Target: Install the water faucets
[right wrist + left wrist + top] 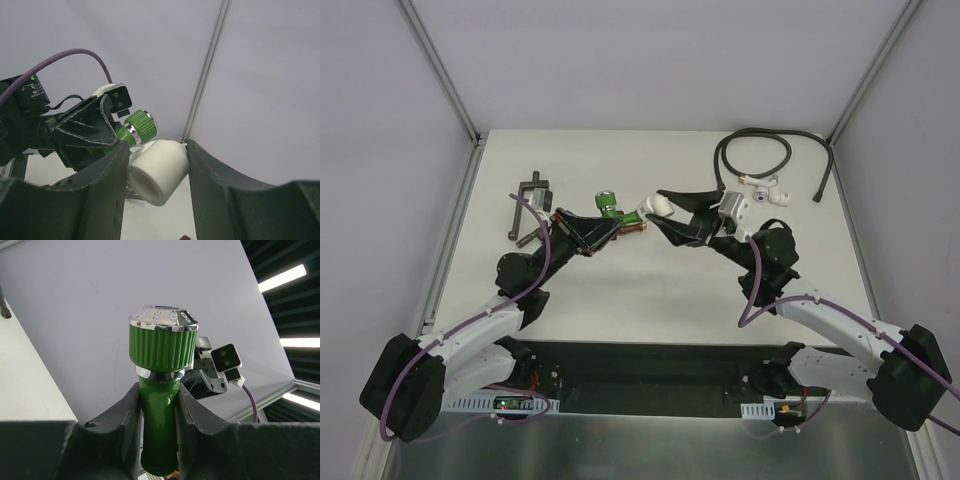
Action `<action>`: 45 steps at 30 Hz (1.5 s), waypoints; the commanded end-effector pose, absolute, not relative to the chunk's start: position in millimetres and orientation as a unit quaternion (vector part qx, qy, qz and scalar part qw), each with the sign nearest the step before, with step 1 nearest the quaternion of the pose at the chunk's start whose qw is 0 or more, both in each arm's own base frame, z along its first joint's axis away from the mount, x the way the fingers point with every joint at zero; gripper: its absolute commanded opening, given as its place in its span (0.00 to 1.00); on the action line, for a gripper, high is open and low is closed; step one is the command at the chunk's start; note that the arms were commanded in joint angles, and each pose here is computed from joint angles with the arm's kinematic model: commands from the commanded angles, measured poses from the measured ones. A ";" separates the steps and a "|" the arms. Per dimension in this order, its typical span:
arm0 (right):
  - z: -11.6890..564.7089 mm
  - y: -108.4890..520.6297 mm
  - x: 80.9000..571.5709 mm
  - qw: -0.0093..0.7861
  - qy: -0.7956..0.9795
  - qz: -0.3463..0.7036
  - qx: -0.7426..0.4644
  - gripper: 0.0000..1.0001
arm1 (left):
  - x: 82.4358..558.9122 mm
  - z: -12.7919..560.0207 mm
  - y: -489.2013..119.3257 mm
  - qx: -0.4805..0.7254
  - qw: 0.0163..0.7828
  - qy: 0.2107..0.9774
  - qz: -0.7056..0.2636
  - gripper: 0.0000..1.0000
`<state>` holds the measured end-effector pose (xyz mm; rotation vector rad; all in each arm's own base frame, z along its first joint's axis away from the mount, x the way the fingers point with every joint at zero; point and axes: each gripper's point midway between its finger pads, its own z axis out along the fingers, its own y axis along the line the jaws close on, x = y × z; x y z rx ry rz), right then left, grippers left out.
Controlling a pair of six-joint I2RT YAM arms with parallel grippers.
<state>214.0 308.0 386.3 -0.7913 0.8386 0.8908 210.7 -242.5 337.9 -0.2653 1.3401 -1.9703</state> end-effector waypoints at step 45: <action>6.4 229.6 212.3 0.178 0.952 0.246 -0.034 0.68 | 217.0 254.6 -193.4 -0.035 0.542 0.682 -0.490 0.00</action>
